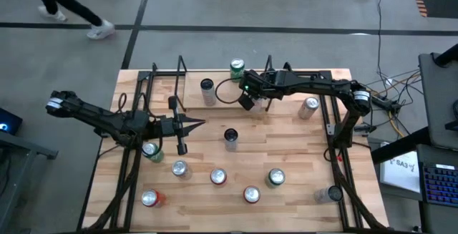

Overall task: Sort soda cans
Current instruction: Put the middle red silver soda can on the shelf

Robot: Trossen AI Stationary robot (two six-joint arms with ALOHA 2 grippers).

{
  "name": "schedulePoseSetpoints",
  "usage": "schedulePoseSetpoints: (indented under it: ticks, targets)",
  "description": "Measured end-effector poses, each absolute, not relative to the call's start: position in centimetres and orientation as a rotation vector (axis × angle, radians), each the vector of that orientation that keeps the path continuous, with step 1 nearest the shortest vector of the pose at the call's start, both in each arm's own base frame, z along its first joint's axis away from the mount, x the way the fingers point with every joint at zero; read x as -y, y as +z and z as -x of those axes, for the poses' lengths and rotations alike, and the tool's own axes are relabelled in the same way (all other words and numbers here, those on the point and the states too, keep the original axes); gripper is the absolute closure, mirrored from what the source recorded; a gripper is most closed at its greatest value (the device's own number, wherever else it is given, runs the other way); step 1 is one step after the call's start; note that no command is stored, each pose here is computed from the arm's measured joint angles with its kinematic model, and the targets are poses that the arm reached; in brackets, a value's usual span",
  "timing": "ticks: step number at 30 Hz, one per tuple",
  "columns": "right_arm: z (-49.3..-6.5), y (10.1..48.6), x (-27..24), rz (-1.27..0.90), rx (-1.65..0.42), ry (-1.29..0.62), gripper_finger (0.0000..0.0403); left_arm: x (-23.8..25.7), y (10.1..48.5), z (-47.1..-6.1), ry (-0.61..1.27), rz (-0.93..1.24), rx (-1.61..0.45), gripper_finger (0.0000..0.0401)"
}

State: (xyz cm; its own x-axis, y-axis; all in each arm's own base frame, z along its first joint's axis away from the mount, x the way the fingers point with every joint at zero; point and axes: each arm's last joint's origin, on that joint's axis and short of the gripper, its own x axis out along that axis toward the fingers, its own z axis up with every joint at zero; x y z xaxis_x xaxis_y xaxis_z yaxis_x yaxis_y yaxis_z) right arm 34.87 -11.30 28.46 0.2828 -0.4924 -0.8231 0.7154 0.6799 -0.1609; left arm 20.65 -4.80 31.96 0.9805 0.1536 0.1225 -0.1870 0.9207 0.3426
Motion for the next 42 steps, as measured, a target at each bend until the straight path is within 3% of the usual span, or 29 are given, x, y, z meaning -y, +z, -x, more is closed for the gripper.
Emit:
schedulePoseSetpoints:
  ticks: [23,28,33,42]
  targets:
    - [-34.3,29.0,12.3,-0.217,-1.008,-0.787,0.039,4.8,31.9,-20.7,0.175,-0.362,0.09,0.0401]
    - [-33.5,30.9,11.1,-0.398,-1.014,-0.66,0.039,4.8,31.9,-20.7,0.177,-0.362,0.09,0.0401]
    - [-33.6,31.0,8.5,-0.605,-1.074,-0.396,0.039,4.7,31.9,-20.6,0.221,-0.364,0.077,0.0401]
    - [-34.5,31.3,2.8,-0.573,-1.105,-0.269,0.039,4.6,31.4,-20.7,0.24,-0.379,0.022,0.0401]
